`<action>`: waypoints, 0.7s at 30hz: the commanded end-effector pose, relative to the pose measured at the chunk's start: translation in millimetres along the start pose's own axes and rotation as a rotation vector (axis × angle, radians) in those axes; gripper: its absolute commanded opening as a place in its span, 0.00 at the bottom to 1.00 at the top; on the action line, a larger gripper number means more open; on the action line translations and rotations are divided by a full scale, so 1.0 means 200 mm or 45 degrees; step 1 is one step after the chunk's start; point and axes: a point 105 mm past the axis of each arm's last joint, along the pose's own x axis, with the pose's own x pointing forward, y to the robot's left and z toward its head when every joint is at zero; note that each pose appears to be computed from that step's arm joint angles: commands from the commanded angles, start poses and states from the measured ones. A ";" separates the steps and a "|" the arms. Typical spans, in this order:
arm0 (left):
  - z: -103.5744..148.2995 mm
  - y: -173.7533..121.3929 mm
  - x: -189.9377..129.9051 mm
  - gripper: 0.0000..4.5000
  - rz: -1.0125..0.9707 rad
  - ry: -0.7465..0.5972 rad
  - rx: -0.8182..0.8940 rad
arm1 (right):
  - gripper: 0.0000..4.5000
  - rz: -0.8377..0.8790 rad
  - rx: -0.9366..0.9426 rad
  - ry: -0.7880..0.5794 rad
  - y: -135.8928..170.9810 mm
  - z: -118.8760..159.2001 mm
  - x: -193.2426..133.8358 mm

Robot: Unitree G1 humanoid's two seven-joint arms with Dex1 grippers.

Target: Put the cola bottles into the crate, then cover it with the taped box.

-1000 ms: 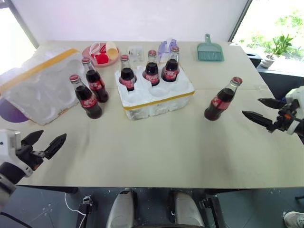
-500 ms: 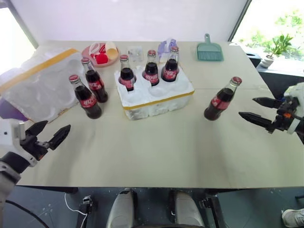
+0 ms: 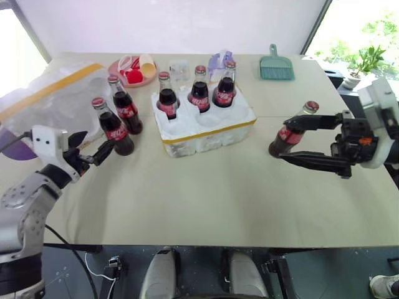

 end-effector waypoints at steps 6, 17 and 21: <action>-0.01 0.00 0.09 0.99 0.009 -0.044 0.064 | 1.00 0.033 -0.051 -0.049 0.07 0.04 0.02; -0.04 -0.03 0.27 0.99 -0.045 -0.059 0.080 | 1.00 0.053 -0.042 -0.068 0.09 0.03 0.07; -0.01 -0.01 0.25 0.88 -0.042 -0.086 0.094 | 1.00 0.048 -0.035 -0.073 0.09 0.02 0.08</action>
